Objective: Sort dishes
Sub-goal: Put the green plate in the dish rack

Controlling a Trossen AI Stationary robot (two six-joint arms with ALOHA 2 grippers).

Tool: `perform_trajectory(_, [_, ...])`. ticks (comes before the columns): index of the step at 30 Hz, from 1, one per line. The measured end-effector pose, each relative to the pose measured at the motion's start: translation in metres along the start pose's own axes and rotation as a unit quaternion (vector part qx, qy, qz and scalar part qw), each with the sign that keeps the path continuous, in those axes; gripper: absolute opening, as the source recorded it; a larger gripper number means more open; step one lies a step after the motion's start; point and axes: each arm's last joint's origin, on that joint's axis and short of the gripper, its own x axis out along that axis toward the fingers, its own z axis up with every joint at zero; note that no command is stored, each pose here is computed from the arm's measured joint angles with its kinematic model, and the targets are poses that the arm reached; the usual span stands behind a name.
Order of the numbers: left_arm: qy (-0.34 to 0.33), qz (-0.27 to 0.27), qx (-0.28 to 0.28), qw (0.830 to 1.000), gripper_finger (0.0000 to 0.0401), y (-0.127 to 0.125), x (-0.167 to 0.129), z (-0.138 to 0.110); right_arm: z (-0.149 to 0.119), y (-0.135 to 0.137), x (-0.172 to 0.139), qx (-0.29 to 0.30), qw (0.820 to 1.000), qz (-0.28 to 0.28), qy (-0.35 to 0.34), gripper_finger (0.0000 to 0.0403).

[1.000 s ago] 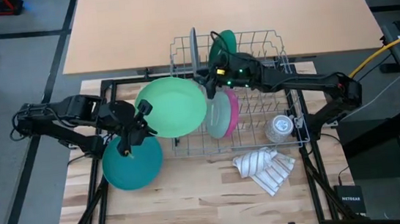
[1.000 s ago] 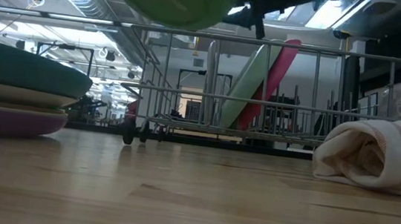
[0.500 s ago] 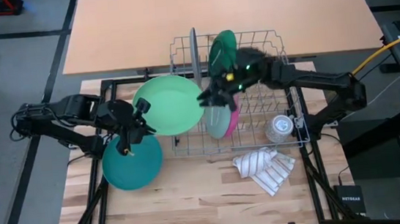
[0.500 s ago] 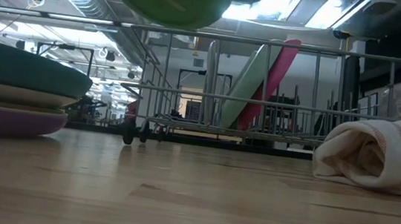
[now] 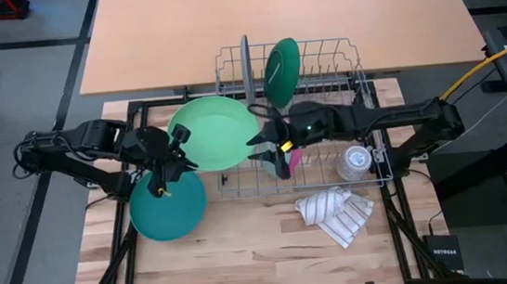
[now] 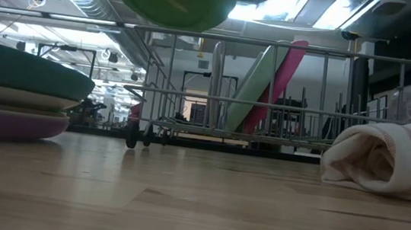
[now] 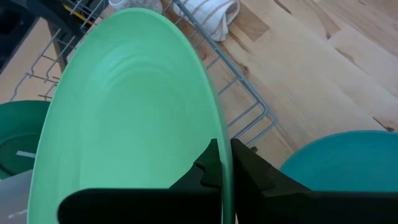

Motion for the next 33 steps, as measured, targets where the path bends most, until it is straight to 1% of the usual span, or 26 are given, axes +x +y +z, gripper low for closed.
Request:
perform_trajectory(10, [-0.007,-0.001,-0.001,1.0,0.0005,0.0,0.001,0.002,-0.01,0.001,0.018,-0.003,1.0,0.004,0.025,0.0179])
perform_trajectory(18, [-0.01,-0.004,0.0,1.0,0.0006,0.0,0.001,0.002,-0.017,0.001,0.029,-0.011,0.999,0.018,0.04,0.0176])
perform_trajectory(21, [-0.009,-0.007,0.001,1.0,0.0006,-0.001,0.001,0.001,-0.02,0.001,0.033,-0.01,0.999,0.027,0.045,0.0159])
perform_trajectory(24, [-0.009,-0.009,0.007,1.0,0.0006,-0.001,0.001,0.001,-0.022,0.002,0.037,-0.009,0.998,0.039,0.05,0.0133])
perform_trajectory(29, [-0.01,-0.009,0.031,0.999,0.0006,-0.001,0.001,0.002,-0.024,0.003,0.04,-0.011,0.997,0.059,0.054,0.0086])
perform_trajectory(33, [-0.014,-0.008,0.056,0.998,0.0007,-0.001,0.001,0.002,-0.024,0.005,0.04,-0.012,0.995,0.09,0.05,0.0053])
